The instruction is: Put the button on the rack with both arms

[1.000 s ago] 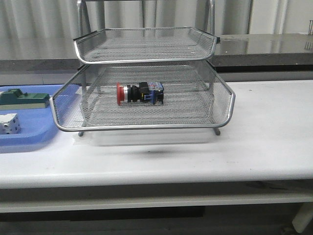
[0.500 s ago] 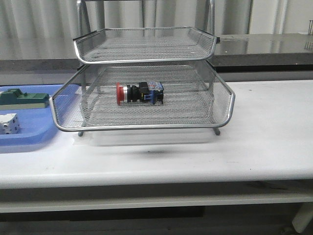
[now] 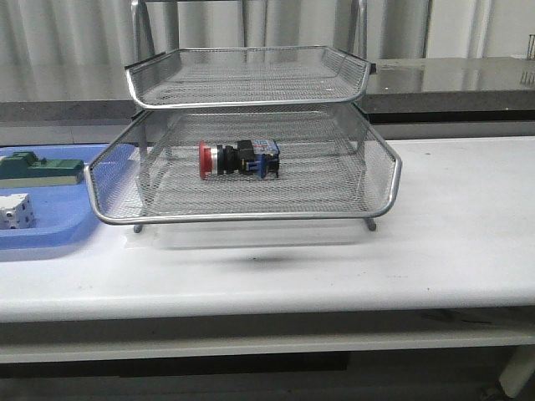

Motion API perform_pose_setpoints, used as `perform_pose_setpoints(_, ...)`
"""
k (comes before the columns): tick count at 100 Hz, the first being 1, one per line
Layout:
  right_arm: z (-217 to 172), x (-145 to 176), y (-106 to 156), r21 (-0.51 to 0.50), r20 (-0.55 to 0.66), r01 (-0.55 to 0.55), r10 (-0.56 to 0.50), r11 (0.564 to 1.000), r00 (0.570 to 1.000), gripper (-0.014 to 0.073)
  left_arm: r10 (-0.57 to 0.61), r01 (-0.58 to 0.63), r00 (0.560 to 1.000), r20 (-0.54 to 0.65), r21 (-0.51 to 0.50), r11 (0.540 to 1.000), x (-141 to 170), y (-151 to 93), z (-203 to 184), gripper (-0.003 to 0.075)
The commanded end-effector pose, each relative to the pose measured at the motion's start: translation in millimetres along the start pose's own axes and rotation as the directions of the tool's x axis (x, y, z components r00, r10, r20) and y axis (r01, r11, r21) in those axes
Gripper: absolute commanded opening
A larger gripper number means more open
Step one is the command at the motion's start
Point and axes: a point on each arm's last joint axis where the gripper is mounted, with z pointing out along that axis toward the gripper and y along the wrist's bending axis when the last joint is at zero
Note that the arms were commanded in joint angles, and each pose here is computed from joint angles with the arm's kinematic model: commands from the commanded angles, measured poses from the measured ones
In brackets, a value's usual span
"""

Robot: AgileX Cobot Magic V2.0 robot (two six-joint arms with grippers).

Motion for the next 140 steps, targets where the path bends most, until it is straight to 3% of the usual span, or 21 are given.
perform_pose_setpoints(1, -6.6, -12.5, 0.1, 0.001, 0.085, 0.005, -0.005, 1.000, 0.996, -0.0068, -0.020, 0.023, 0.996, 0.088, -0.035, 0.999, -14.6, 3.7, -0.6, -0.0021)
perform_pose_setpoints(44, -6.6, -12.5, 0.2, 0.000, 0.084, 0.004, -0.004, 1.000, 0.996, -0.0068, -0.020, 0.023, 0.996, 0.088, -0.035, 0.999, -14.6, 3.7, -0.6, -0.0021)
perform_pose_setpoints(70, 1.6, -21.2, 9.2, -0.090, 0.097, -0.052, 0.061, 0.995, 0.993, -0.0068, -0.020, 0.023, 0.996, 0.088, -0.035, 0.999, -14.6, 3.7, -0.6, -0.0021)
perform_pose_setpoints(97, 48.9, -38.3, 29.4, -0.225, -0.084, -0.192, 0.177, 0.955, 0.981, -0.0067, -0.020, 0.023, 0.996, 0.088, -0.035, 0.999, -14.6, 3.7, -0.6, -0.0021)
perform_pose_setpoints(140, 129.9, -44.8, 76.9, -0.336, -0.222, -0.176, 0.104, 0.925, 0.969, -0.0067, -0.020, 0.023, 0.996, 0.088, -0.035, 0.999, -14.6, 3.7, -0.6, -0.0021)
